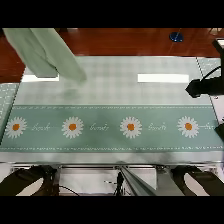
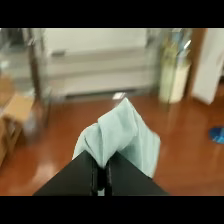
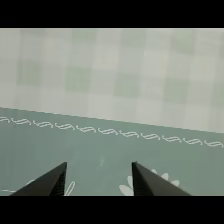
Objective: Fold the shirts.
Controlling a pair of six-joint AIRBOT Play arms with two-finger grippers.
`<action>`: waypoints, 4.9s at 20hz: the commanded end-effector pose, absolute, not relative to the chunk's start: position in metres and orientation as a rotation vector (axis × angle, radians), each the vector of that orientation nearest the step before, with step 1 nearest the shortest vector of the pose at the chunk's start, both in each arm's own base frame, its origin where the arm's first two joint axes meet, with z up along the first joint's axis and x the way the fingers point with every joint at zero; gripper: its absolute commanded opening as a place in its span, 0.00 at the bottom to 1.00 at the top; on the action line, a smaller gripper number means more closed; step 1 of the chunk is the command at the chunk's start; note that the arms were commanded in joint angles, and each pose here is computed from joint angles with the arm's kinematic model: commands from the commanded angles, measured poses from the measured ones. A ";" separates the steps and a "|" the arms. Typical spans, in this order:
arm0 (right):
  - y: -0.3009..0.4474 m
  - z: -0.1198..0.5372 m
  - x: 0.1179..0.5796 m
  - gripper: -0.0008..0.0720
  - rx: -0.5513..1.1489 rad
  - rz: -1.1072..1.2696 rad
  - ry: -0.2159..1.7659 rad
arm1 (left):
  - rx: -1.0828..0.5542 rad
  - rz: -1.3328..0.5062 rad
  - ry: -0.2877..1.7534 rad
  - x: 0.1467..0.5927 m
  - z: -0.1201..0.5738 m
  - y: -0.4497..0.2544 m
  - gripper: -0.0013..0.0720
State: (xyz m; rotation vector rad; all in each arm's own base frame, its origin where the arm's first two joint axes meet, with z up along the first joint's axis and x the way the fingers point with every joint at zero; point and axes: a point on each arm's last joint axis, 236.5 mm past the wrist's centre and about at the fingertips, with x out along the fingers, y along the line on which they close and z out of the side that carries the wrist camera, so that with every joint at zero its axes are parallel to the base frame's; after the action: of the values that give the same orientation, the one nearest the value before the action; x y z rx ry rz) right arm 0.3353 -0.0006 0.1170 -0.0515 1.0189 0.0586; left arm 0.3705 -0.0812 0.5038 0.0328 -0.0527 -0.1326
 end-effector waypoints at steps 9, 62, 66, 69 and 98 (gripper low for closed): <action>-0.019 0.151 0.291 0.67 -0.117 -0.006 0.985 | -0.064 -0.397 -0.047 0.292 0.523 -0.135 0.06; -0.066 0.025 0.310 0.74 0.157 -0.012 1.384 | -0.048 -0.483 1.373 0.358 0.022 -0.112 0.06; -0.080 0.012 0.287 0.74 0.567 0.021 1.335 | -0.030 -0.489 1.355 0.360 0.010 -0.111 0.06; -0.072 -0.029 0.240 0.75 0.742 0.016 1.437 | -0.039 -0.472 1.349 0.363 -0.003 -0.110 0.06; 0.046 0.262 0.361 0.05 0.872 0.616 0.403 | -0.048 -0.428 0.590 0.409 0.295 -0.110 0.06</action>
State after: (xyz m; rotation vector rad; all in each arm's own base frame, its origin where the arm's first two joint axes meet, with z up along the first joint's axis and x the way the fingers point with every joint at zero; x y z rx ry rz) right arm 0.3525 0.0336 0.1071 0.9257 0.7853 0.4421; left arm 0.4148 -0.1154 0.1657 -0.0336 0.9112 -0.4587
